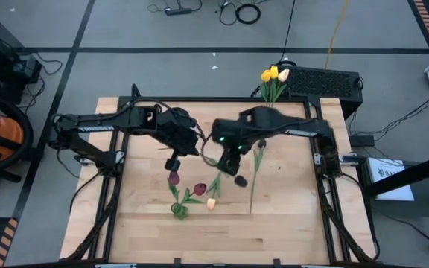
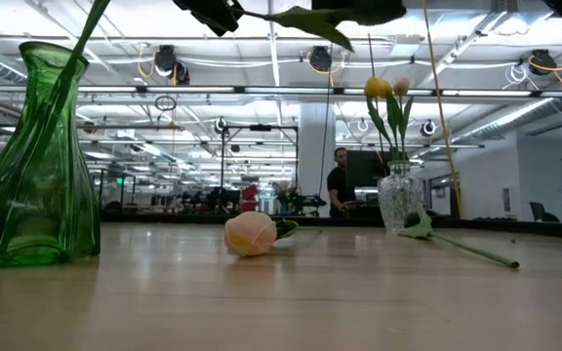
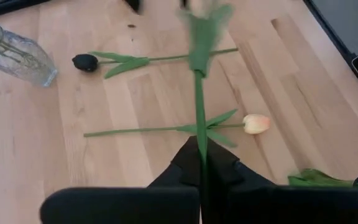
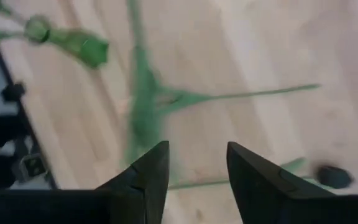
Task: Sort flowers into vase by color
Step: Put the bottom black flower into the vase
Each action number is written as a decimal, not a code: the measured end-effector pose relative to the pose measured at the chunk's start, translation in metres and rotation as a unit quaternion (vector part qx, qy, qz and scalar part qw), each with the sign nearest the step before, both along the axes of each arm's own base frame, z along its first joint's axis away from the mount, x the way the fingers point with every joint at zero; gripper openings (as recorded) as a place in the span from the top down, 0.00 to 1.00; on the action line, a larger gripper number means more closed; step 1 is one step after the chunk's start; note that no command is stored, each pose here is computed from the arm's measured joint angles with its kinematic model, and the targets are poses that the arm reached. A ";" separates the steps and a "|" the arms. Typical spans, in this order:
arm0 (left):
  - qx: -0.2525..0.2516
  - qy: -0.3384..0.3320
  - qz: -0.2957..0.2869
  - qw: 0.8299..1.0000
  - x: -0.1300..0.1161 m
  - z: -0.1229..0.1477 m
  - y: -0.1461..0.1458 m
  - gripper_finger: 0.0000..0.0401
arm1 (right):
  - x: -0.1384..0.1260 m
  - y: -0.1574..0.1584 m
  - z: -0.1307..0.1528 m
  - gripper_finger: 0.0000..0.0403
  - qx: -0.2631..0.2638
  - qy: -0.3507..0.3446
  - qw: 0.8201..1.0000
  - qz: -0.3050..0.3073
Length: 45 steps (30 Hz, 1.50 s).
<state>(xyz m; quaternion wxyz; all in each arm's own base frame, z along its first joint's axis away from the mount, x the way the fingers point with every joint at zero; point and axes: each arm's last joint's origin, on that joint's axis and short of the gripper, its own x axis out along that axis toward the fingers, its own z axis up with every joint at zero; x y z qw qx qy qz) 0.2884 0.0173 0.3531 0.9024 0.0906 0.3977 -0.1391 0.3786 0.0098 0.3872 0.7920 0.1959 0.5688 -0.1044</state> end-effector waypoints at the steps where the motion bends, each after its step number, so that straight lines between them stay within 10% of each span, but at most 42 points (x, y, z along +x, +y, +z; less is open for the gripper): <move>1: 0.001 0.000 0.001 1.000 0.000 0.000 0.001 1.00 | -0.006 -0.001 0.007 0.62 -0.009 -0.009 1.000 -0.009; 14: 0.015 -0.186 0.104 0.977 -0.052 0.073 0.031 1.00 | -0.099 0.042 0.090 0.60 -0.186 -0.188 0.952 -0.156; 29: -0.018 -0.360 0.131 0.923 -0.105 0.116 0.030 1.00 | -0.109 0.133 0.022 0.60 -0.281 -0.251 0.895 -0.240; 34: -0.054 -0.415 0.138 0.898 -0.108 0.097 0.028 1.00 | -0.124 0.141 -0.037 0.60 -0.265 -0.322 0.841 -0.345; 41: -0.131 -0.489 0.152 0.849 -0.110 0.061 0.028 1.00 | -0.142 0.130 -0.092 0.60 -0.183 -0.501 0.719 -0.446; 45: -0.162 -0.508 0.160 0.831 -0.107 0.049 0.029 1.00 | -0.136 0.122 -0.098 0.60 -0.163 -0.530 0.684 -0.474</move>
